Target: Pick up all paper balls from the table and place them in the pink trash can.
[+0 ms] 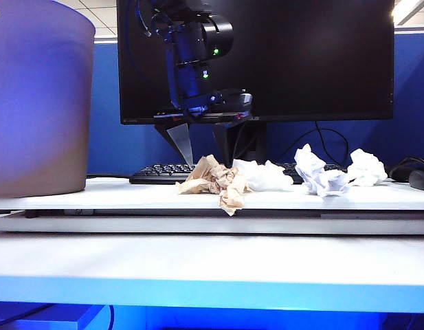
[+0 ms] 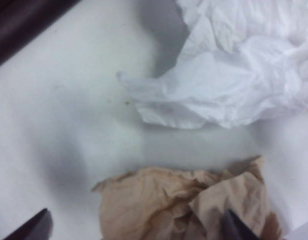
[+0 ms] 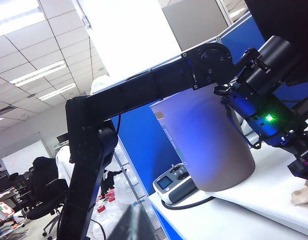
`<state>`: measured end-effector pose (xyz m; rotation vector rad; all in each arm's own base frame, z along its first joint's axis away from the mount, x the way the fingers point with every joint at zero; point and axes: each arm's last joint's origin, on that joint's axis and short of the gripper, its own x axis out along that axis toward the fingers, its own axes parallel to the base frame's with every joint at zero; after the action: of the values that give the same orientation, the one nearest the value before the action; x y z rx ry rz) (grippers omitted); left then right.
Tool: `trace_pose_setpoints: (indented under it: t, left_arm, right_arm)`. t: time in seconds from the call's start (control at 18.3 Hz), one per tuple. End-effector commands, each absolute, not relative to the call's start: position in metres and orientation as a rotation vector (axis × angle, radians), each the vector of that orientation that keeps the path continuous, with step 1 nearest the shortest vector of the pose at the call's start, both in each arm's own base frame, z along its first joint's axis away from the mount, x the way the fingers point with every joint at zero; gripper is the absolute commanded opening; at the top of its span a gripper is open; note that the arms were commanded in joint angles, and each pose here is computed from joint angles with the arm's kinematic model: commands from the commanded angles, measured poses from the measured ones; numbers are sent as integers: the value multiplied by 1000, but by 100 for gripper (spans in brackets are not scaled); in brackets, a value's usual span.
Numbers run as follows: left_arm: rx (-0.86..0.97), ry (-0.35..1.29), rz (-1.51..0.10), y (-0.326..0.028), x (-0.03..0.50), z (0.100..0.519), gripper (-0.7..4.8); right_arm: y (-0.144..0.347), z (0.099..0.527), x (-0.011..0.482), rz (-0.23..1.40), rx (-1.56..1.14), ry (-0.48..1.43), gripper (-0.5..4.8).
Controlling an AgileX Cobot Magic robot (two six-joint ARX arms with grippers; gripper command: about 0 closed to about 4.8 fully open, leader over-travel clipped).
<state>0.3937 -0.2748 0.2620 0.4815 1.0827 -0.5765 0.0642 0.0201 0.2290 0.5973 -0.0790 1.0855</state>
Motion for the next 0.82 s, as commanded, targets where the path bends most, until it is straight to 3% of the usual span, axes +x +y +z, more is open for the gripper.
trace_pose_setpoints:
  t: [0.05, 0.11, 0.55, 0.82]
  left_arm:
    - [483, 1079, -581, -275, 392, 265, 16]
    - [492, 1079, -586, -275, 392, 265, -6]
    - [551, 1117, -614, -269, 384, 274, -6]
    - [507, 949, -610, -257, 367, 341, -6]
  right_arm:
    - [20, 231, 63, 1091, 588, -92, -5]
    - [20, 231, 63, 1091, 588, -92, -5]
    - [20, 231, 63, 1089, 590, -91, -5]
    - [20, 226, 66, 1087, 607, -28, -5]
